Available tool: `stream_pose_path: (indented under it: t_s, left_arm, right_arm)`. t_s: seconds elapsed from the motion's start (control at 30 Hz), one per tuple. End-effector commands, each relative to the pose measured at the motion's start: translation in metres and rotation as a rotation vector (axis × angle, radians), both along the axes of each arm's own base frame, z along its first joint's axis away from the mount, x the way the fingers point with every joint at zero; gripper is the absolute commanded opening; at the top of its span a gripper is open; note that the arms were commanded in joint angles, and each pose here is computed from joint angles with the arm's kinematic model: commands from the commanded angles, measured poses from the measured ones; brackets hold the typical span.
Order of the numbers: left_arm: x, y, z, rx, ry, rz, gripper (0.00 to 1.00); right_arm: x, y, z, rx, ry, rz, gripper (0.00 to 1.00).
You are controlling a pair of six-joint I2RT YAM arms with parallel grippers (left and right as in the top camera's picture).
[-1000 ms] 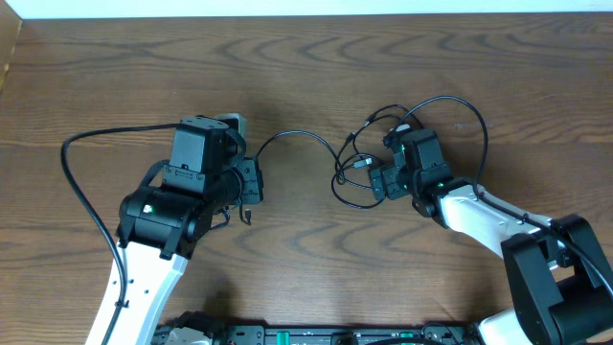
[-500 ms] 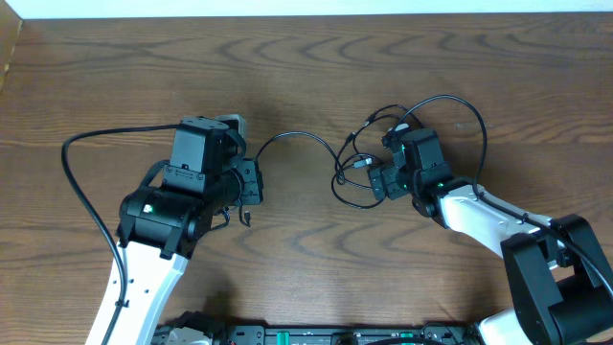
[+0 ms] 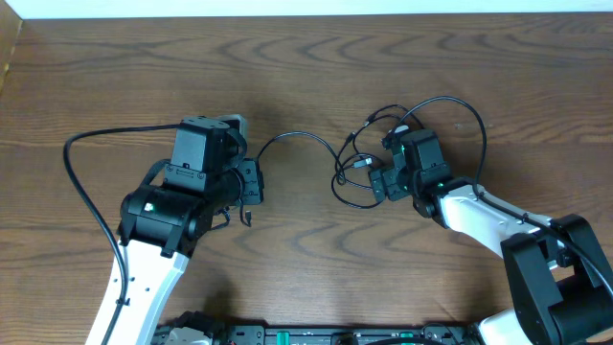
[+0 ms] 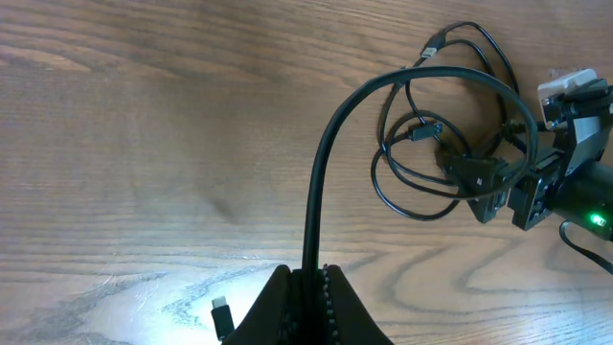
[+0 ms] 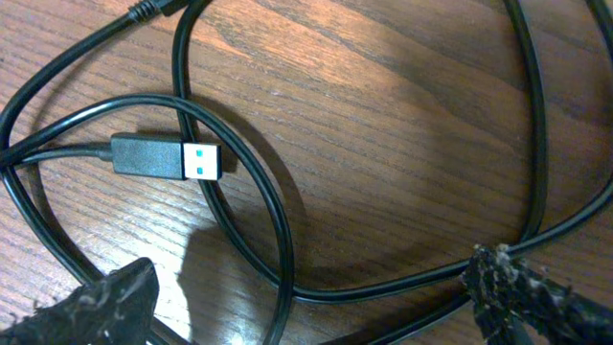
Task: Untangle cables
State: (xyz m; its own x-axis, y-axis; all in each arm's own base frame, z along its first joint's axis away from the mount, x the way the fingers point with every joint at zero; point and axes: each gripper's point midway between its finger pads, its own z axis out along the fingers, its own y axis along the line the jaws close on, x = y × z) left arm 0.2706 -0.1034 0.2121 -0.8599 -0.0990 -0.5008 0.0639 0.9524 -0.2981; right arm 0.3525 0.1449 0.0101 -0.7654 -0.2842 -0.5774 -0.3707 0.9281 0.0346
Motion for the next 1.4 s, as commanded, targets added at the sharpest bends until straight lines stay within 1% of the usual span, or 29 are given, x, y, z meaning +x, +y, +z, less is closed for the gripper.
stream_pose_path:
  t_s: [0.0,0.07,0.1,0.2,0.3,0.37,0.43,0.47,0.5,0.63,0.73,0.97,1.03,1.07,1.1,1.23,1.37]
  left_arm:
    - [-0.002,-0.002,-0.004,0.001,0.013,-0.021,0.08]
    - [-0.002,-0.002,-0.004,0.001,0.014,-0.021,0.08]
    - [-0.002,-0.002,-0.004,0.001,0.013,-0.021,0.08]
    - [-0.002,-0.002,-0.004,0.002,0.013,-0.021,0.08]
    - [-0.002,-0.002,-0.004,0.002,0.013,-0.021,0.08]
    - [-0.002,-0.002,-0.004,0.002,0.013,-0.021,0.08]
    - [-0.002,-0.002,-0.004,0.002,0.013,-0.021,0.08]
    - [-0.002,-0.002,-0.004,0.002,0.013,-0.021,0.08]
    - [-0.002,-0.002,-0.004,0.002,0.013,-0.021,0.08]
    - [-0.002,-0.002,-0.004,0.002,0.013,-0.021,0.08]
    - [-0.002,-0.002,-0.004,0.002,0.014,-0.020,0.09]
    - [-0.001,-0.001,-0.005,0.007,0.015,-0.018,0.08]
    - [0.000,-0.001,-0.008,0.017,0.020,-0.017,0.08]
    - [0.001,-0.001,-0.012,0.021,0.035,-0.018,0.08]
    - [0.002,-0.001,-0.015,0.024,0.045,-0.018,0.08]
    - [0.006,-0.002,-0.030,0.039,0.099,-0.018,0.09]
    - [0.012,-0.003,-0.051,0.070,0.164,-0.020,0.09]
  right_arm:
    - [-0.005,0.001,-0.006,-0.005,0.020,0.010,0.95]
    - [-0.007,0.000,-0.008,-0.011,0.033,0.012,0.88]
    - [-0.011,-0.001,-0.012,-0.023,0.049,0.021,0.81]
    - [-0.015,-0.003,-0.018,-0.032,0.075,0.020,0.74]
    - [-0.017,-0.004,-0.024,-0.027,0.096,0.000,0.73]
    - [-0.018,-0.002,-0.028,-0.022,0.108,0.003,0.42]
    - [-0.019,-0.001,-0.028,-0.013,0.112,0.009,0.16]
    - [-0.019,0.001,-0.028,-0.005,0.111,0.013,0.06]
    - [-0.018,0.003,-0.027,0.013,0.114,0.002,0.01]
    - [-0.009,0.007,-0.016,0.053,0.099,-0.044,0.01]
    - [0.005,0.012,0.009,0.084,0.049,-0.053,0.01]
    - [0.038,0.017,0.110,0.120,-0.115,-0.073,0.01]
    - [0.045,0.012,0.141,0.108,-0.157,-0.096,0.01]
    - [0.050,0.005,0.171,0.085,-0.199,-0.130,0.01]
    - [0.051,0.000,0.184,0.071,-0.217,-0.147,0.01]
    - [0.055,-0.013,0.222,0.031,-0.267,-0.199,0.01]
    - [0.056,-0.029,0.245,-0.017,-0.299,-0.256,0.01]
